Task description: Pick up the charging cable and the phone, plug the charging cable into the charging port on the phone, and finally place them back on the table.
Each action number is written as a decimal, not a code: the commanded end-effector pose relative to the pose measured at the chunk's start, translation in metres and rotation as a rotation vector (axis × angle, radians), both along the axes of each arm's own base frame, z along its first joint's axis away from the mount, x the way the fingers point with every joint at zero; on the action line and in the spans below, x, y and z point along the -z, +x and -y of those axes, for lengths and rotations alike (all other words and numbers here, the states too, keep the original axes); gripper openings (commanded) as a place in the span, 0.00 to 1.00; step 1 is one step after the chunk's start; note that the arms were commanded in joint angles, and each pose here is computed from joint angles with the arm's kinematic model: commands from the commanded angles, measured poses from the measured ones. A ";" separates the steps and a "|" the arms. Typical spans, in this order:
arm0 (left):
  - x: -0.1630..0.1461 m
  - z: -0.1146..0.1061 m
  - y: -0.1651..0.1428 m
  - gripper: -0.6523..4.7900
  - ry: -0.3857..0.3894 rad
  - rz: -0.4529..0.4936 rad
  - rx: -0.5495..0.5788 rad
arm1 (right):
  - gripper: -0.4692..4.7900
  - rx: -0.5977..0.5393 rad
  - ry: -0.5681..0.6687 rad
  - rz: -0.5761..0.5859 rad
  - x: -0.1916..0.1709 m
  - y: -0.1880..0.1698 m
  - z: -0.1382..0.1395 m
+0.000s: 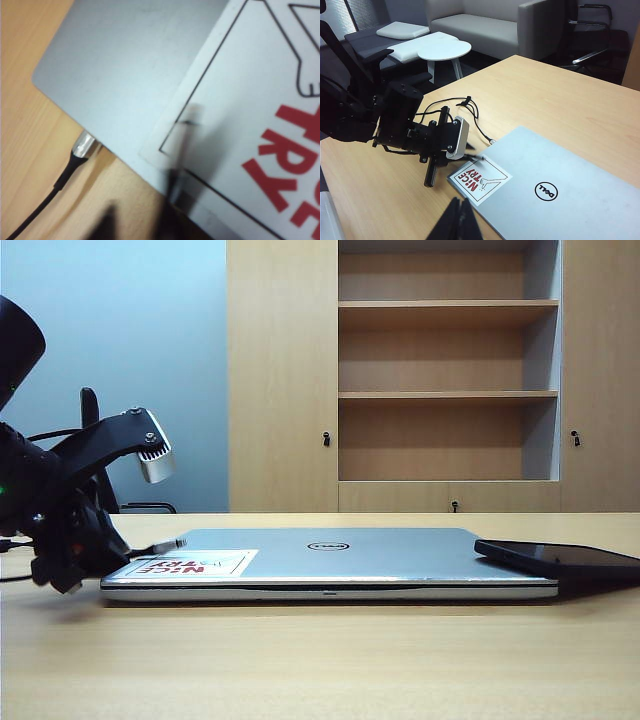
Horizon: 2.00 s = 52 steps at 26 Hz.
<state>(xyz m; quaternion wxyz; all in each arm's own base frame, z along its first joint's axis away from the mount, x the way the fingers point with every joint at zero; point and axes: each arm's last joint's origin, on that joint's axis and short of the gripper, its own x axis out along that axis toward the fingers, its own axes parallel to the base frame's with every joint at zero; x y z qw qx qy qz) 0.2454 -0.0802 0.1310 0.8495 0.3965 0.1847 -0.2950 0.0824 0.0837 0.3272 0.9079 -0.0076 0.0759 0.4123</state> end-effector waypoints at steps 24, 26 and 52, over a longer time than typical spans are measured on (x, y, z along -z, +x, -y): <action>-0.074 -0.003 -0.039 0.11 -0.863 -0.227 -0.429 | 0.08 0.204 0.035 -0.093 0.003 0.005 0.004; -0.072 0.005 -0.045 0.11 -0.834 -0.278 -0.404 | 0.08 0.267 0.022 -0.104 0.005 0.007 0.008; -0.048 0.031 -0.072 0.11 -0.719 -0.435 -0.303 | 0.08 0.489 0.248 -0.559 0.078 0.041 0.061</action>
